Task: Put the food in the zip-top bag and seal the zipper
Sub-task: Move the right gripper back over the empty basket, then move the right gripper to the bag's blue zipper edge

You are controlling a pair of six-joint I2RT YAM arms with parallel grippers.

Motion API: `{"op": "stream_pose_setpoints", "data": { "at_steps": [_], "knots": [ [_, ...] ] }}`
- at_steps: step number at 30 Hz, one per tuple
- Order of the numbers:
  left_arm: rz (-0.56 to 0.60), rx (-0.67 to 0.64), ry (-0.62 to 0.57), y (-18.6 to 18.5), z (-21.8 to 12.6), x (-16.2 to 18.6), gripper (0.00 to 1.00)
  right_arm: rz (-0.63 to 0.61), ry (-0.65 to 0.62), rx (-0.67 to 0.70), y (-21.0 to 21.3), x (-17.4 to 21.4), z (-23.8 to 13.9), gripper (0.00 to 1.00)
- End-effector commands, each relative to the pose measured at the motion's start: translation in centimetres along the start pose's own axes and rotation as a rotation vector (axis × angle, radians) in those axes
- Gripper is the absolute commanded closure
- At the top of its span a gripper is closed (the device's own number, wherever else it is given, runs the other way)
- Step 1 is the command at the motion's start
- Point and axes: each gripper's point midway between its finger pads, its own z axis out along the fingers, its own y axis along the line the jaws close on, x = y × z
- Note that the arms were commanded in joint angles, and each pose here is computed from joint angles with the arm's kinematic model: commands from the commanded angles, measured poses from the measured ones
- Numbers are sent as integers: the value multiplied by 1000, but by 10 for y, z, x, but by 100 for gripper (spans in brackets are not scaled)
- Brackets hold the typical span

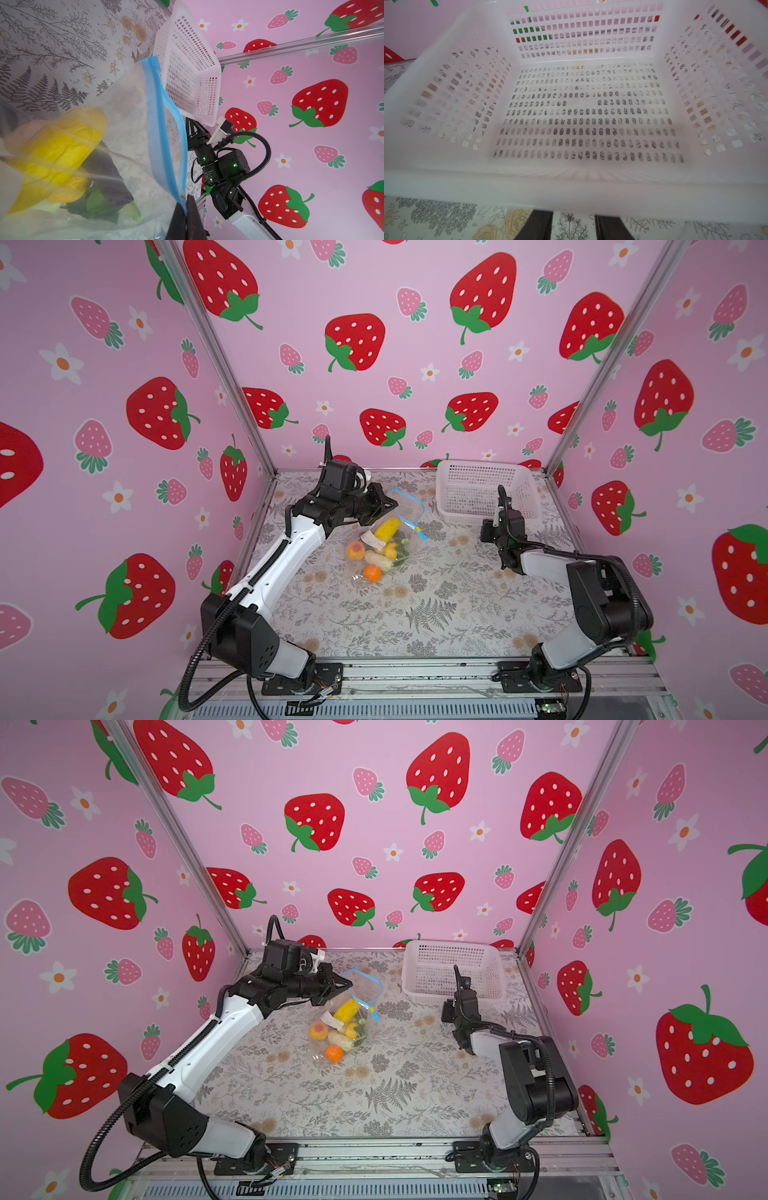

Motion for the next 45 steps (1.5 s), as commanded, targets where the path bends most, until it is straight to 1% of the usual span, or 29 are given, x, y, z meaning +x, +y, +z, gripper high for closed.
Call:
{"op": "stream_pose_setpoints", "data": {
  "at_steps": [1, 14, 33, 35, 38, 41, 45],
  "knots": [
    [19, 24, -11, -7, -6, -2, 100, -1, -50, 13, -5, -21, 6, 64],
    [19, 26, -9, -7, -5, -3, 100, 90, -53, 0, -20, -38, 22, 64],
    [18, 26, -6, -9, -3, -5, 100, 119, -63, 58, -46, -50, 33, 62],
    [17, 25, -5, -8, -3, -5, 100, 116, -40, 11, -37, -50, 33, 62],
    [14, 22, -4, -8, -2, -5, 100, 159, -3, -128, -12, -54, 21, 62],
    [15, 19, -3, -8, -3, -5, 100, 221, 49, -272, 20, -59, -1, 61],
    [15, 12, 0, -8, -3, -4, 100, 239, 126, -431, 72, -76, -31, 59]
  ]
}}
